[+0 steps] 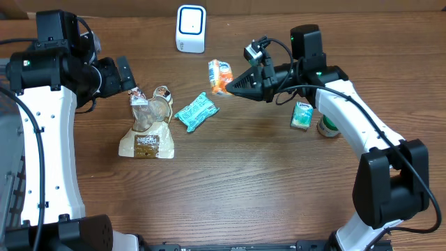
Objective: Scan the item barcode
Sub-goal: 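Hold the orange Kleenex pack up to the scanner window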
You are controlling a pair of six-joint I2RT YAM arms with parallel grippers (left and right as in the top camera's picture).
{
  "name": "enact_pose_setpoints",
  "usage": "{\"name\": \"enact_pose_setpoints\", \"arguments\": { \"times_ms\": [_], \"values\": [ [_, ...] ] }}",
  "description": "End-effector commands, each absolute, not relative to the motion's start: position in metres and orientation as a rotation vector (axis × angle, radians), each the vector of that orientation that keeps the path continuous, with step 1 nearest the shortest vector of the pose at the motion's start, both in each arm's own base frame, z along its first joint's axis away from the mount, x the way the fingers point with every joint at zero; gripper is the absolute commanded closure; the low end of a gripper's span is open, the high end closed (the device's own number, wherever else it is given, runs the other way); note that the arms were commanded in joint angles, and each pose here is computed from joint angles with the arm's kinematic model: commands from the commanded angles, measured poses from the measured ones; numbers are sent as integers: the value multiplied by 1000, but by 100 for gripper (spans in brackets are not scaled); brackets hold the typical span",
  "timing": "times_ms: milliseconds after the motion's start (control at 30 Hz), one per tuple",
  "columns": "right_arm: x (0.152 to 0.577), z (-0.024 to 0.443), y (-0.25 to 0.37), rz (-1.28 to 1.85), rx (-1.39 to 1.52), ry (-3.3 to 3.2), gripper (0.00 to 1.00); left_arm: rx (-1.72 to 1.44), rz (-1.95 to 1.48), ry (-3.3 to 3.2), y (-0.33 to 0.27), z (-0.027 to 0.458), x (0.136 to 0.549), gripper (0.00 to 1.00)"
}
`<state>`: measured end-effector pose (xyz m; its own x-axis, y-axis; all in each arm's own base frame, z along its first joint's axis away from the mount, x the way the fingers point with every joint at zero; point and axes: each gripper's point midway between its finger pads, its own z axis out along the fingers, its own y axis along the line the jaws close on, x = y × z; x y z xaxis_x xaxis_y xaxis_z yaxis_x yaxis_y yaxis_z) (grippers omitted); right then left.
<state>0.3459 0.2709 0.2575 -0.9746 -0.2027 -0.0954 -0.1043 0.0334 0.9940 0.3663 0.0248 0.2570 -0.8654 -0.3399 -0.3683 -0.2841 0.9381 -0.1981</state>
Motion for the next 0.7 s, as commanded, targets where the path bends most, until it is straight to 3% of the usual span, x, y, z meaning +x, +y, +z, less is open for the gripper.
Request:
{"name": "enact_pose_setpoints", "arguments": {
  "times_ms": [0,133,233,367,567,667],
  "values": [
    [359,243,289,-2043,282,-2401,96,-439,-194,2667,25,265,365,0],
    [363,220,305,-1900,228,-2599,96,-439,-194,2668,25,265,365,0],
    [370,193,296,-1479,144,-2956,96,-439,-194,2667,25,265,365,0],
    [396,226,276,-1057,147,-3334,96,-439,-194,2667,25,265,365,0],
    [490,299,267,-523,183,-3943,96,-439,-194,2667,25,265,365,0],
    [537,312,273,-118,396,-4180,96,-439,-194,2667,25,265,365,0]
  ]
}}
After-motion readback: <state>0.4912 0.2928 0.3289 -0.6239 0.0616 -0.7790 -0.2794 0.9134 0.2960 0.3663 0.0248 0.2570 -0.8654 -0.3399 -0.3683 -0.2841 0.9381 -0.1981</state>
